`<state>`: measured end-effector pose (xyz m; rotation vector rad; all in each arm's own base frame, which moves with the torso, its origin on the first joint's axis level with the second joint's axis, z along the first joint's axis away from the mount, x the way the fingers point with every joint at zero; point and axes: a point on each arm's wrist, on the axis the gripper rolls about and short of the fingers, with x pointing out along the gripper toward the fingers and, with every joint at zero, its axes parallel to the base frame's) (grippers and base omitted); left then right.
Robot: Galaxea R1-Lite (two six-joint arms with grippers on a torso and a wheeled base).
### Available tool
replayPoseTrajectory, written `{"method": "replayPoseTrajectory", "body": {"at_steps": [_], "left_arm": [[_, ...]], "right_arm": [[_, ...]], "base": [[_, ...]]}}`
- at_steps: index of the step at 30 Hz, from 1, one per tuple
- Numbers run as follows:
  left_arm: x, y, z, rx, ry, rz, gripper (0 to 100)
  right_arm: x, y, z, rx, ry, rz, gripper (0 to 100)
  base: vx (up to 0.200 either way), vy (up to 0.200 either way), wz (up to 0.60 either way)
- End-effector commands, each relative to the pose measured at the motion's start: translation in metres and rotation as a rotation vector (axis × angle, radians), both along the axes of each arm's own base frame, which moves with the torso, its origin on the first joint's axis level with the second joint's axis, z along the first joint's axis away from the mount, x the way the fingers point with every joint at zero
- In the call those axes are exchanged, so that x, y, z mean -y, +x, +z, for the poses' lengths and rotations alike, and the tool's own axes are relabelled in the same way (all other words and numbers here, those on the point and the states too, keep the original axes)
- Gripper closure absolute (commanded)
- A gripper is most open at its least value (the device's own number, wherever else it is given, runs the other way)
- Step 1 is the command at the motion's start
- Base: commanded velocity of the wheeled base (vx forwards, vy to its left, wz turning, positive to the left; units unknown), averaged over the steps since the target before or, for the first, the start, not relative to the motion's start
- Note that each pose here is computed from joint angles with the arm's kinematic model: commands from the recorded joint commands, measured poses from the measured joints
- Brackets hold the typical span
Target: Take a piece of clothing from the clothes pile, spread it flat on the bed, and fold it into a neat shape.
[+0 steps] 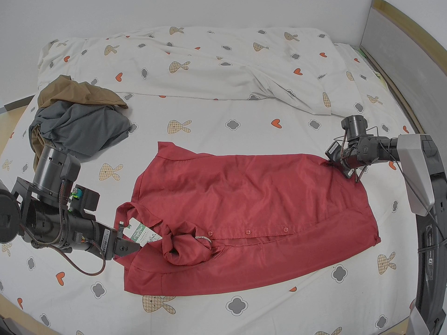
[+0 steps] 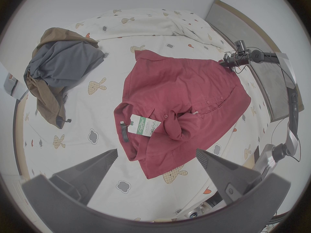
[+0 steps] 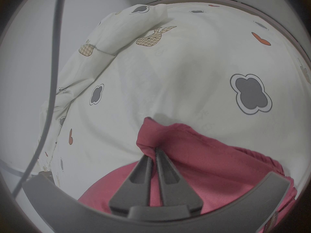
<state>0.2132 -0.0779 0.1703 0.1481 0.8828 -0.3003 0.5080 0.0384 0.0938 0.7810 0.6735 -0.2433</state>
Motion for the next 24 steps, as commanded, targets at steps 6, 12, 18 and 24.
{"method": "replayPoseTrajectory", "body": {"at_steps": [6,12,18,24], "left_arm": [[0.0,0.0,0.0,0.0,0.0,0.0,0],[0.001,0.001,-0.002,-0.007,0.001,-0.001,0],[0.001,0.001,-0.003,0.005,-0.002,-0.004,0],[0.001,0.001,-0.004,0.006,-0.003,-0.006,0]], "right_arm": [[-0.003,-0.001,-0.001,-0.006,0.004,0.016,100],[-0.003,-0.003,0.01,0.014,0.007,0.017,100],[-0.002,-0.01,0.033,0.052,0.01,0.017,100],[-0.005,-0.029,0.073,0.11,0.016,0.031,100]], "base": [[0.0,0.0,0.0],[0.0,0.0,0.0],[0.0,0.0,0.0],[0.0,0.0,0.0]]}}
